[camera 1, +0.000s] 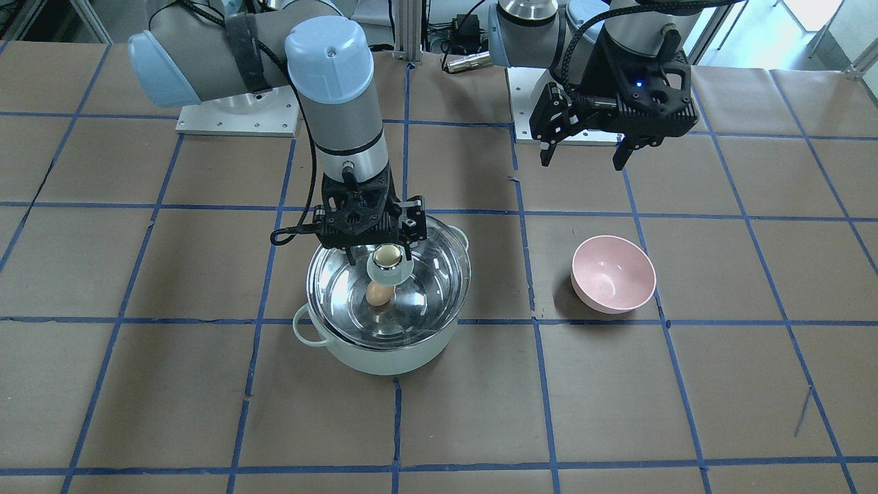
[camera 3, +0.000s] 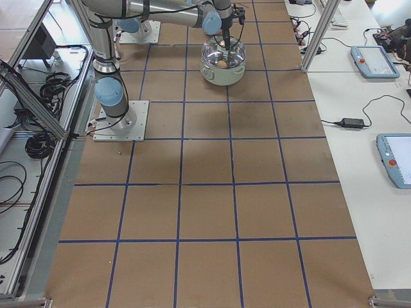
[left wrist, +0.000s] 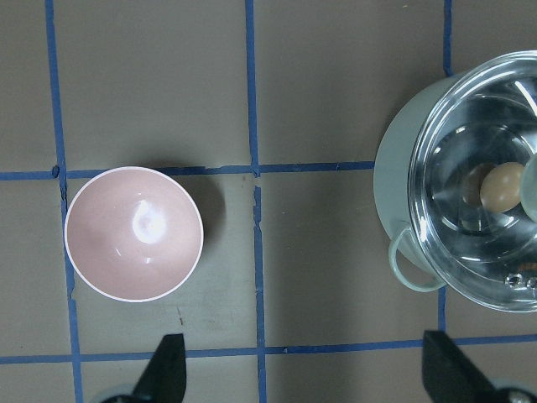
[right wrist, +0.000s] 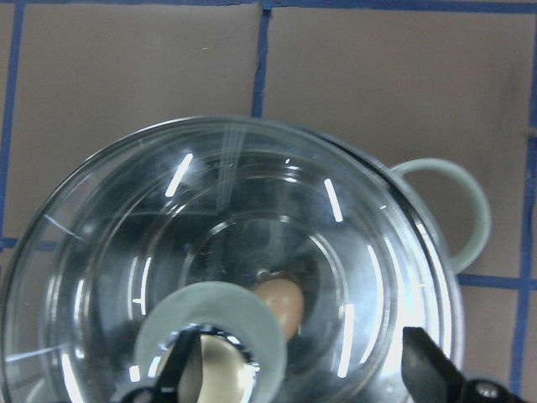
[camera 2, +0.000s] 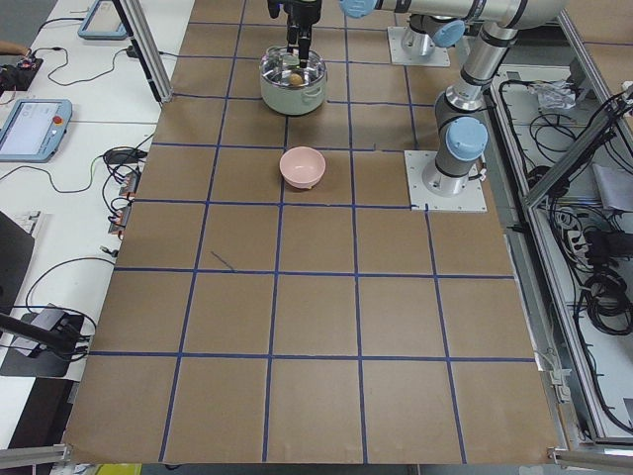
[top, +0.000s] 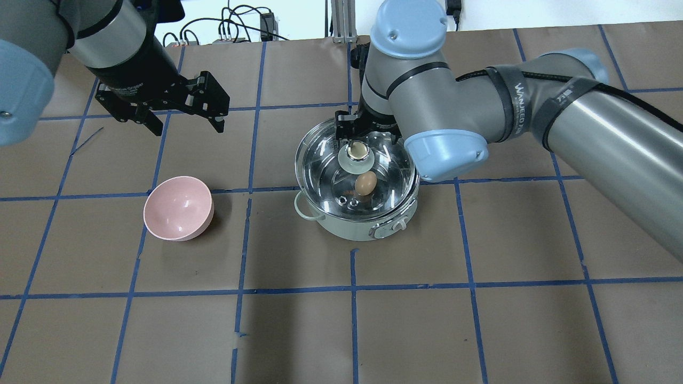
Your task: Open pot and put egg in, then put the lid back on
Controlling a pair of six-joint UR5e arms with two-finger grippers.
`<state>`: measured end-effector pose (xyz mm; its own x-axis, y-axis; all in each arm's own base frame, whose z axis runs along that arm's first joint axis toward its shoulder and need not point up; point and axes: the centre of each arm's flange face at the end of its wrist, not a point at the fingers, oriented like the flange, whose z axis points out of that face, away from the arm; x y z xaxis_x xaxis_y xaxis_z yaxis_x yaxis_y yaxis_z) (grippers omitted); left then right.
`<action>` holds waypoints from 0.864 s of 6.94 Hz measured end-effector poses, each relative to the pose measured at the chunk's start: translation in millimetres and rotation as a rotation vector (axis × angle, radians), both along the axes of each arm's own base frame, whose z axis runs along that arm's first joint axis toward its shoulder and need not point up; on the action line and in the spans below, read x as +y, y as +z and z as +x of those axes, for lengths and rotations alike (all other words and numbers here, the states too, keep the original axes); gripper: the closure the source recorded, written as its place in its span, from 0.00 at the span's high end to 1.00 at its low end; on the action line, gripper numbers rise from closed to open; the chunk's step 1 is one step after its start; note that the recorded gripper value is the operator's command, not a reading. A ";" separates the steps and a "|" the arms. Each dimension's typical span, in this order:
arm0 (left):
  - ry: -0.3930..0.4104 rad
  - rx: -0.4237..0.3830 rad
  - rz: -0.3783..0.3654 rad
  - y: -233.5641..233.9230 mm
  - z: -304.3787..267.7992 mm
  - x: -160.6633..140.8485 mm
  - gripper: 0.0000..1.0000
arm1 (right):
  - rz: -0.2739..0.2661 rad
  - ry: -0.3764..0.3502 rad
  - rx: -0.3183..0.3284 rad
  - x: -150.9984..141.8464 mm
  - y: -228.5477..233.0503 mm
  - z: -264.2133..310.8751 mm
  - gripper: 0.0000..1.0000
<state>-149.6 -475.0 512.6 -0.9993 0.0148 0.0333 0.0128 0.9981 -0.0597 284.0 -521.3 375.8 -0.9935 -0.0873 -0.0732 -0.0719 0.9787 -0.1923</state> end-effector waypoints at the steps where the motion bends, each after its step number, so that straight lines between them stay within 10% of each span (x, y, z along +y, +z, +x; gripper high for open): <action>1: 0.000 0.000 0.000 0.1 0.1 0.2 1.00 | 0.001 0.002 0.026 -7.9 17.6 -44.9 0.97; 6: -0.001 0.000 0.002 0.5 -0.4 1.5 1.00 | 0.076 0.001 0.101 49.8 100.4 -133.9 0.99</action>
<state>-150.1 -473.5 513.1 -0.9993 0.0158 0.0329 0.0139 0.9982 -0.0577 150.1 -471.6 476.3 -0.9961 -0.0863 0.0203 -0.0881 0.9900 -0.1098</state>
